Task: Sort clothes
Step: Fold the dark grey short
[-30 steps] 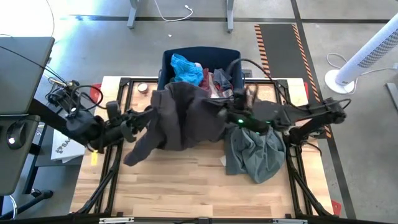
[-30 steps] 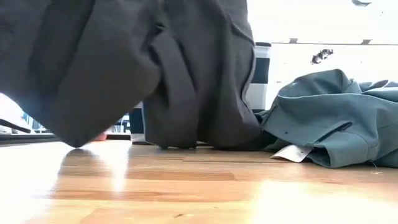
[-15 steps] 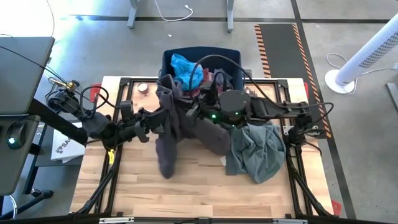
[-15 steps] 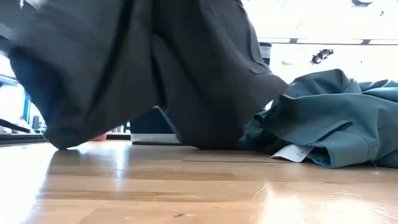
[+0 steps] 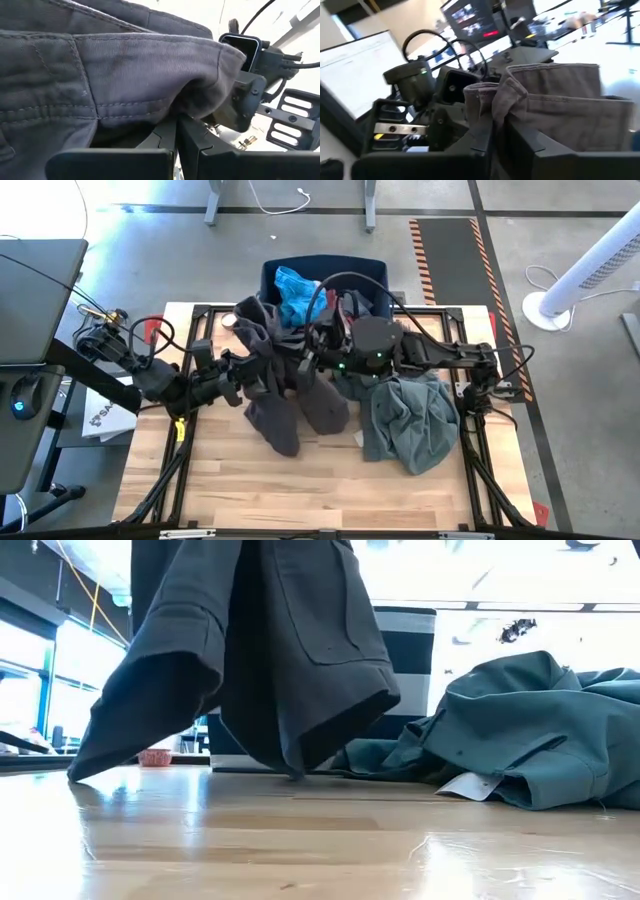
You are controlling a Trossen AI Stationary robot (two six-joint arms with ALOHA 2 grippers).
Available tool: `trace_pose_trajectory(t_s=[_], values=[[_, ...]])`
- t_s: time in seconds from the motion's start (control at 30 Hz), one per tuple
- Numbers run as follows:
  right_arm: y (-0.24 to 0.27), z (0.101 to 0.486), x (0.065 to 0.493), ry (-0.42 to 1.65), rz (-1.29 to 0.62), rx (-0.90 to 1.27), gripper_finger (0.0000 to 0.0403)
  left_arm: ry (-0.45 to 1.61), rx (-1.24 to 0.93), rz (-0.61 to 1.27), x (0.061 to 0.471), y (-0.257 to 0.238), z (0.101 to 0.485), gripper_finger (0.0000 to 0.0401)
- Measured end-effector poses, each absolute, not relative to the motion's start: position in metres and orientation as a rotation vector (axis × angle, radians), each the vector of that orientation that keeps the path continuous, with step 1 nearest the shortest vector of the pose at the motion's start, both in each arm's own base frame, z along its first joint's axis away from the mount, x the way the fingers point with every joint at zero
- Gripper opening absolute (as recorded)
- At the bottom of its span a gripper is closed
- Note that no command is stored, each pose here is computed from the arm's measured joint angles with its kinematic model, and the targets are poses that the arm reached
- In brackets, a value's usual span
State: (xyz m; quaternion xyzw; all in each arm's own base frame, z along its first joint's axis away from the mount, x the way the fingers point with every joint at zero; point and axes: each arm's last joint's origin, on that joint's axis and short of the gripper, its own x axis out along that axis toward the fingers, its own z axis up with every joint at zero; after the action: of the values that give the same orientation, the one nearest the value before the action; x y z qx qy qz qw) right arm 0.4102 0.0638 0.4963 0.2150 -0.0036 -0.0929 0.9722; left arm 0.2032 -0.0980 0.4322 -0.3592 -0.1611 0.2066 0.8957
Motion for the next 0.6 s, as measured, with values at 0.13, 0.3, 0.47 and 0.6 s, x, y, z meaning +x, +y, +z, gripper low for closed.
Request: trace_pose_trajectory(t_s=[0.13, 0.3, 0.47, 0.6], values=[[0.0574, 0.4946, 0.4114, 0.027, -0.135, 0.448, 0.0082, -0.337, -0.743, 0.430, 0.2043, -0.0962, 0.4323, 0.0000], [0.0540, 0.4925, 0.4117, 0.047, -0.145, 0.443, 0.0135, -0.339, -0.741, 0.424, 0.2056, -0.0944, 0.4324, 0.0000], [0.0542, 0.4919, 0.4116, 0.055, -0.144, 0.418, 0.0170, -0.340, -0.742, 0.421, 0.2056, -0.0944, 0.4326, 0.0000], [0.0543, 0.4920, 0.4115, 0.057, -0.141, 0.394, 0.0186, -0.340, -0.742, 0.420, 0.2056, -0.0944, 0.4327, 0.0000]])
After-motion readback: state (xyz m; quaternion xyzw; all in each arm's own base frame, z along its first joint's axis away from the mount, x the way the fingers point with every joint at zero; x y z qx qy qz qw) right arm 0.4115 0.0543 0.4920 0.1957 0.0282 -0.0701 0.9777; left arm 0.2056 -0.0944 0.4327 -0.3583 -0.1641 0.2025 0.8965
